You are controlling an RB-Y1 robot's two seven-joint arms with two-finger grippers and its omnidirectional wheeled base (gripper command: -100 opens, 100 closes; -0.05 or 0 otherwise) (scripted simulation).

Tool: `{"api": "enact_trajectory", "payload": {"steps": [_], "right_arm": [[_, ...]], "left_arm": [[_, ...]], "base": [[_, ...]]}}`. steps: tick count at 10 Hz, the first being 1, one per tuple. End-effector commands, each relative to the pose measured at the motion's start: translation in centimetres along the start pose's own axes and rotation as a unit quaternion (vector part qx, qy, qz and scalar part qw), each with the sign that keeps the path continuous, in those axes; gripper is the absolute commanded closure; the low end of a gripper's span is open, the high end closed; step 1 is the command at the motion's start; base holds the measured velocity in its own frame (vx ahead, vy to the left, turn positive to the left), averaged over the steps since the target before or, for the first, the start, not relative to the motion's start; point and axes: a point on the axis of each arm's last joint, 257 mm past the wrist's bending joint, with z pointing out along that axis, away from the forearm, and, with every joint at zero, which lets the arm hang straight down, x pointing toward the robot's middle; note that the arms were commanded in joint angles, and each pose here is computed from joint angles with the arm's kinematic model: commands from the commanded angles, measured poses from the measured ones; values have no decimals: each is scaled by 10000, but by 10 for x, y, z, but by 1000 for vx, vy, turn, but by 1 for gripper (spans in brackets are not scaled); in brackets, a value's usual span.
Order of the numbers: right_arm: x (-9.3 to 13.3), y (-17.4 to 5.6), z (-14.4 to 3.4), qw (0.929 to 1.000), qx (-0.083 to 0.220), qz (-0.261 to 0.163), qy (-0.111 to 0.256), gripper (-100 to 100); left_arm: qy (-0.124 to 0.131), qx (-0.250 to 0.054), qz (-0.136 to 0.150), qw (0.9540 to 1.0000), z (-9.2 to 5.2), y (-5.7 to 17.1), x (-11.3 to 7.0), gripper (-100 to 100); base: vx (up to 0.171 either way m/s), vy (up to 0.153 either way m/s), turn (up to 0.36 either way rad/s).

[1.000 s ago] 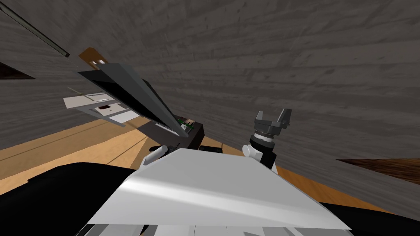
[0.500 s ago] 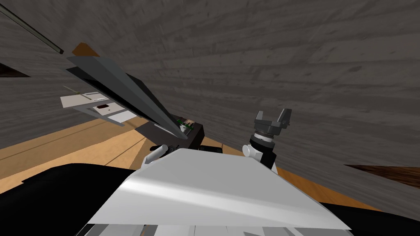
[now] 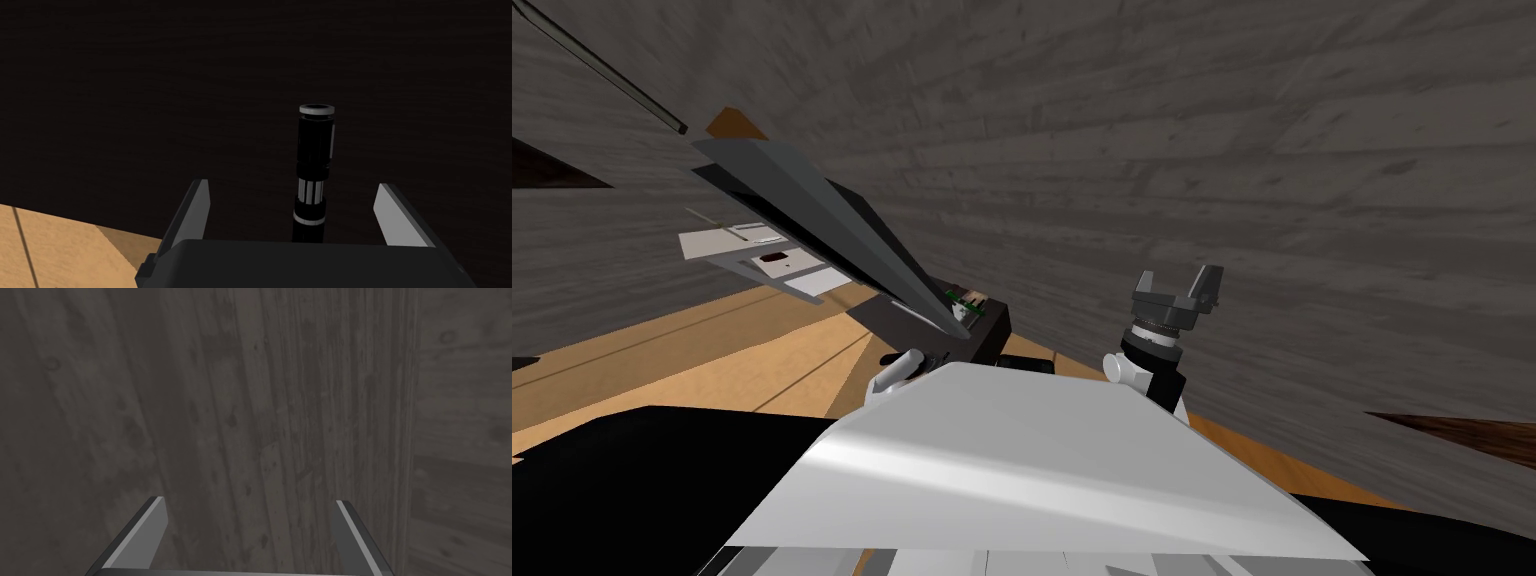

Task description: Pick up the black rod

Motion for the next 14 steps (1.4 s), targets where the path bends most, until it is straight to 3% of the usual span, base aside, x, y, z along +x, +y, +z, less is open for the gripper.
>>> {"api": "enact_trajectory", "payload": {"steps": [1,6,7,11,12,13,14], "right_arm": [[0,0,0,10000,0,0,0,0],[0,0,0,10000,0,0,0,0],[0,0,0,10000,0,0,0,0],[0,0,0,10000,0,0,0,0],[0,0,0,10000,0,0,0,0],[0,0,0,10000,0,0,0,0],[0,0,0,10000,0,0,0,0]], "left_arm": [[16,-25,51,10000,5,0,5,-100],[57,-86,119,9999,13,3,13,-100],[57,-85,136,9999,13,3,13,100],[59,-81,136,9999,13,2,13,100],[59,-81,136,9999,13,2,13,0],[27,-47,88,9999,8,1,7,100],[28,-48,88,9999,8,1,8,100]], "base": [[2,-12,52],[2,-7,31],[0,0,0],[0,0,0],[0,0,0],[-2,17,-44],[-10,14,-39]]}}
